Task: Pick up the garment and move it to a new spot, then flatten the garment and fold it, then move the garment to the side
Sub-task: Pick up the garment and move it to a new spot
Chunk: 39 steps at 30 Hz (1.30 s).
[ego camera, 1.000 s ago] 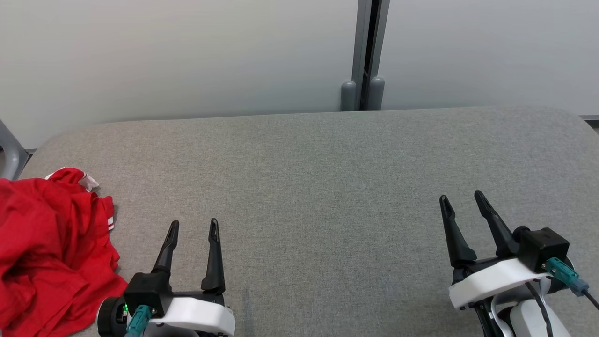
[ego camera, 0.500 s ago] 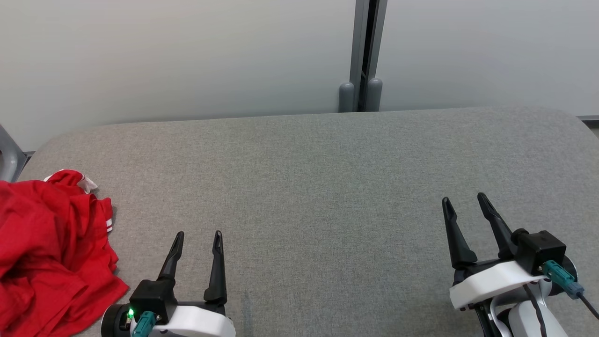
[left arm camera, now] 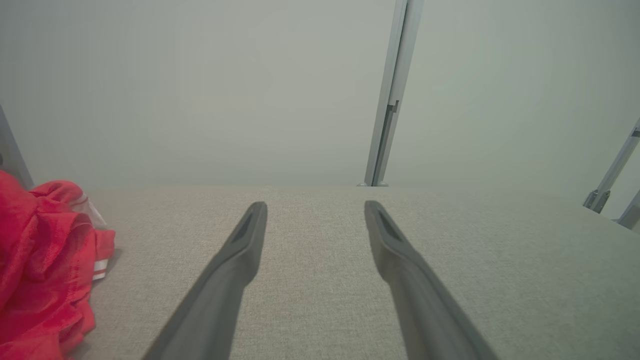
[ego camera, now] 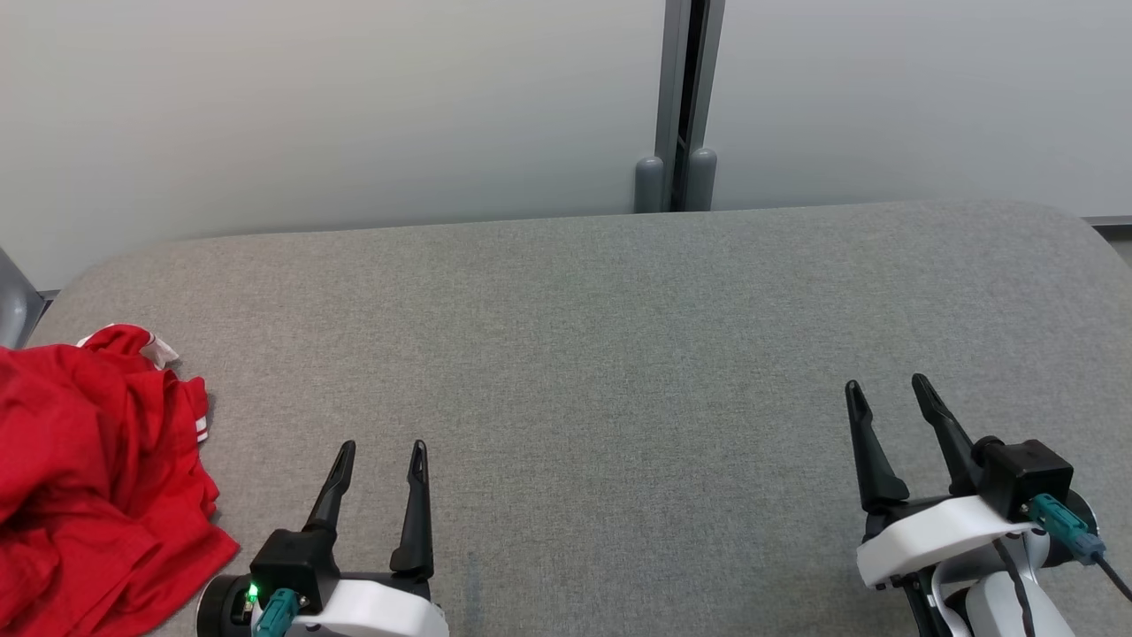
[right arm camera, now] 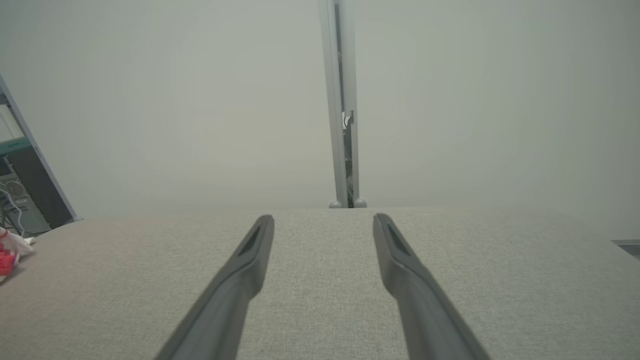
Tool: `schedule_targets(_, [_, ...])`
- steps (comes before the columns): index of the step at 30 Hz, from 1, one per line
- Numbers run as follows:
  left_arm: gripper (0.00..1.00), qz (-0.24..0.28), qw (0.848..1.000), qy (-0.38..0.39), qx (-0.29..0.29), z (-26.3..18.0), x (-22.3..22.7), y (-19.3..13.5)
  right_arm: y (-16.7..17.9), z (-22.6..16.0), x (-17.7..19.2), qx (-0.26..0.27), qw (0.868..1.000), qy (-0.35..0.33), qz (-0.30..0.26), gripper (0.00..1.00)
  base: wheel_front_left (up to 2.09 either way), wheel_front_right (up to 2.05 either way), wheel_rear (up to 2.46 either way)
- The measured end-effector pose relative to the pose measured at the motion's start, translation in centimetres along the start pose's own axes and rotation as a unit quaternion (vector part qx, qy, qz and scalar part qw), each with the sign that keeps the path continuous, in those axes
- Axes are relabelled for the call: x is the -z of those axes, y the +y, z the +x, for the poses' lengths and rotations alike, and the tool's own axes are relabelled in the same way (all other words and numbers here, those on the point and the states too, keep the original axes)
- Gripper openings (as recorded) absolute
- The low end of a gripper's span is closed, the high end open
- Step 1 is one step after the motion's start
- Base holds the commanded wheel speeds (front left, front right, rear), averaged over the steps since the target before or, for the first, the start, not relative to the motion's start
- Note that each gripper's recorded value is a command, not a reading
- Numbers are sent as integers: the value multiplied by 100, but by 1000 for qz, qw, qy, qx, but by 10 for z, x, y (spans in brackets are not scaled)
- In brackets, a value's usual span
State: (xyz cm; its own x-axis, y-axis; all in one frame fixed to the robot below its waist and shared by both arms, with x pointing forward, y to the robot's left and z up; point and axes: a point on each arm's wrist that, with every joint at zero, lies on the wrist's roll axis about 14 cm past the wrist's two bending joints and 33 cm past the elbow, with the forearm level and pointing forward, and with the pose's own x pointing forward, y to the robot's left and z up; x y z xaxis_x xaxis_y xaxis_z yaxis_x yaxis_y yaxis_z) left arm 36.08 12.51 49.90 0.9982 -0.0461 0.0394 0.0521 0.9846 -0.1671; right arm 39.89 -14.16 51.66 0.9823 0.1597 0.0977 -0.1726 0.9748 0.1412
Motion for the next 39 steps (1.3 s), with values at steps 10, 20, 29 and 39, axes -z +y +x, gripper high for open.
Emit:
schedule_targets(10, [100, -1, 1000, -3, -1, 0, -2, 1, 0, 0, 2, 1, 1000, 3, 3, 100, 0, 0, 0])
schedule_targets(20, [100, 2, 1000, -15, -27, -8, -10, 17, 25, 9, 8, -35, 999, 9, 10, 100, 0, 0, 0])
schedule_targets(29, [100, 15, 996, -20, -84, -31, -13, 54, 72, 22, 13, -100, 994, 16, 26, 100, 0, 0, 0])
schedule_targets(39, [100, 19, 985, -37, -169, -73, -23, 103, 146, 26, 21, -202, 978, 28, 38, 100, 0, 0, 0])
